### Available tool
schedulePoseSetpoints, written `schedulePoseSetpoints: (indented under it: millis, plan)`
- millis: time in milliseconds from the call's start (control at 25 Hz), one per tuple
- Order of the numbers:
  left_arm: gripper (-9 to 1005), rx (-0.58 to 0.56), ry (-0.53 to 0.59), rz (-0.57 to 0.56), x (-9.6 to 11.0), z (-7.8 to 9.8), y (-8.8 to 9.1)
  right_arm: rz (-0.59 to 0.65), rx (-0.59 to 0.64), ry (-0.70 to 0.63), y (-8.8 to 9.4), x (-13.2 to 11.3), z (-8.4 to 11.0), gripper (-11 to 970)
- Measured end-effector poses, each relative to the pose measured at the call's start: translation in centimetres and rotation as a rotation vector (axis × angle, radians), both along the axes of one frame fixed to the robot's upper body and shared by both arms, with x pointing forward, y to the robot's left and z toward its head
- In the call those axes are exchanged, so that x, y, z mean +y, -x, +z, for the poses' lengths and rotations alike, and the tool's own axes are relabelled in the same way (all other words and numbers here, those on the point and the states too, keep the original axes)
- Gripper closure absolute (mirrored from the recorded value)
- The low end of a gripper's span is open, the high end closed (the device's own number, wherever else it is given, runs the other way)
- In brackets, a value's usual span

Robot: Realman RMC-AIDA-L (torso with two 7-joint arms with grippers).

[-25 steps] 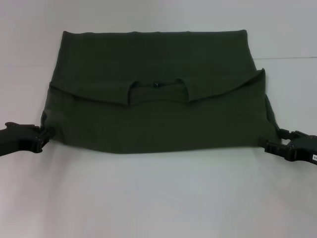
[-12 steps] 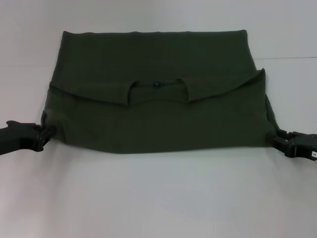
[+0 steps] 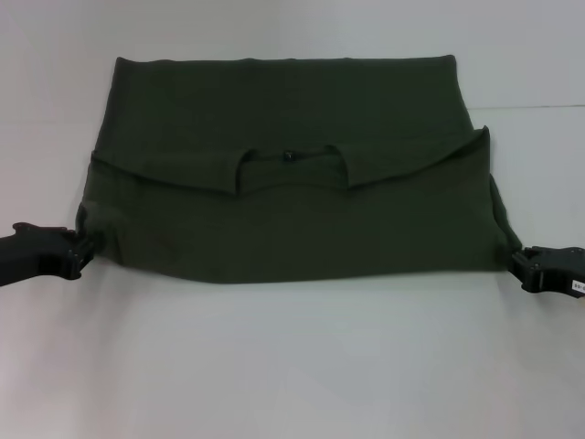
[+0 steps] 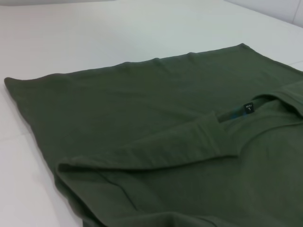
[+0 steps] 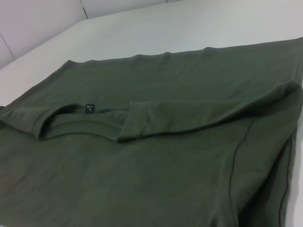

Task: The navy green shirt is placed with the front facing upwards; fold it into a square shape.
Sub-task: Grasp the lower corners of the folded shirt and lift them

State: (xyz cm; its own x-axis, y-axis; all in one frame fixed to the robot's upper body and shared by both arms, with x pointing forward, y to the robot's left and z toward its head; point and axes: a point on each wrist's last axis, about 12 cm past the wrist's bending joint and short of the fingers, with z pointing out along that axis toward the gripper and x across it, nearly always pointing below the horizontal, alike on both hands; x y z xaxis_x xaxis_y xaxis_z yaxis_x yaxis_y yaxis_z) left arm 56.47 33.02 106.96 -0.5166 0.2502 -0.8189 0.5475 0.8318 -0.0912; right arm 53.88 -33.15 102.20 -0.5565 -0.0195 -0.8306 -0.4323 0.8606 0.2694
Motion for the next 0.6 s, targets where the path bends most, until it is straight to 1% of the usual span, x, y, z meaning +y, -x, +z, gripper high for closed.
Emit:
schedulePoseSetpoints:
  millis: [160,280,440,480,520,600]
  plan:
    - [926,0.001,0.002,-0.001,-0.1,0.0,0.0,-0.001,-0.003,-0.004,0.3,-0.2,0.0,912]
    - [926,0.007,0.009,-0.015,-0.2,-0.2,0.3,-0.006,0.000,-0.005,0.7,-0.6,-0.1,915]
    - [925,-0.005,0.008,-0.085,0.0,-0.1,1.4,-0.007,-0.009,-0.019,1.6,-1.3,0.0,917]
    - [925,-0.005,0.008,-0.085,0.0,-0.1,1.4,-0.004,-0.013,-0.023,1.8,-1.4,0.1,917]
    - [925,-0.016,0.014,-0.108,0.3,0.0,2.2,-0.001,-0.016,-0.030,2.1,-1.5,0.1,917]
    - [925,-0.029,0.022,-0.118,0.6,0.2,2.8,0.009,-0.020,-0.045,2.7,-1.8,0.2,916]
